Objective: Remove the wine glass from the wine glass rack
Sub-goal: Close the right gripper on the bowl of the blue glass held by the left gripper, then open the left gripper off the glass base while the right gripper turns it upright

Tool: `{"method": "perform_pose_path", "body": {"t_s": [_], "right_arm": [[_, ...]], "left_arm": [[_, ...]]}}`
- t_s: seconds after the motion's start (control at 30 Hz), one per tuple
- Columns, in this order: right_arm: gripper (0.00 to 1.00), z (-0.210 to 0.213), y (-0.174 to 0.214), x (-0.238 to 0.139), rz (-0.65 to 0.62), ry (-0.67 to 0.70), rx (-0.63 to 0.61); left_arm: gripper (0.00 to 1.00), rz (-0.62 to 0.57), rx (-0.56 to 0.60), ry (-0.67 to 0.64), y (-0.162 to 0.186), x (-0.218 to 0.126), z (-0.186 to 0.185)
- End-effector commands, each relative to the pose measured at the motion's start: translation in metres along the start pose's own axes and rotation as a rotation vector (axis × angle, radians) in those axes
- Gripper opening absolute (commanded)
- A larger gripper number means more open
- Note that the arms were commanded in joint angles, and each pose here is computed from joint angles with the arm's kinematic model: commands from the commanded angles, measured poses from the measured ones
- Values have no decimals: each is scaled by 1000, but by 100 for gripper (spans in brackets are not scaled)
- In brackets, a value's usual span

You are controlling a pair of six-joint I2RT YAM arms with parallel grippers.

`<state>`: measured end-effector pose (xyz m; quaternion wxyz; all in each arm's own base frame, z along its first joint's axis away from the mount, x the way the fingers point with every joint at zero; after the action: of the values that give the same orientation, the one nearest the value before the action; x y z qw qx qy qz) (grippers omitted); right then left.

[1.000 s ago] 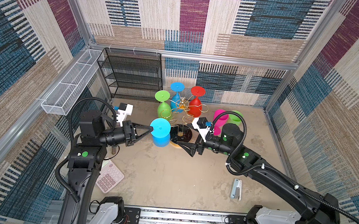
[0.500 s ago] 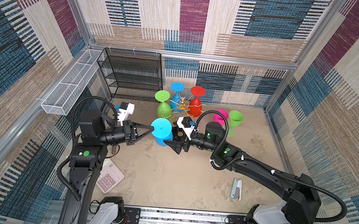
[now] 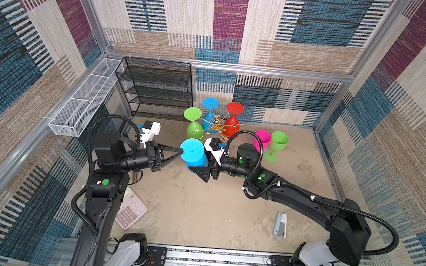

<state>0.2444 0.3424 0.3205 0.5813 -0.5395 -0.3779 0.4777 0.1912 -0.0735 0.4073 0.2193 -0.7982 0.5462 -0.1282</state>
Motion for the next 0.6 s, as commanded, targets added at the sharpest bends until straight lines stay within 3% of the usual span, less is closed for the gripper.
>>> {"method": "perform_pose_path", "body": {"t_s": [0.0, 0.57], "right_arm": [[100, 3, -9, 1, -45, -14, -4], [82, 4, -19, -4, -30, 23, 17]], "left_arm": [[0, 4, 42, 30, -2, 0, -8], [0, -27, 36, 55, -10, 2, -3]]}}
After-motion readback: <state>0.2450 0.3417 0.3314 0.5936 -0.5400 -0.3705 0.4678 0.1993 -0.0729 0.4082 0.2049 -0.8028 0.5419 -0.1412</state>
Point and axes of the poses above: each gripper's point midway between its finger pads, its own x axis out along the fingers, its own z axis along the line the jaws close on, y = z × x, the point moved 8 cm from there along -x, back along the fingers, and after that the axes turned 9 degrees about x, right-handed, at the moved point
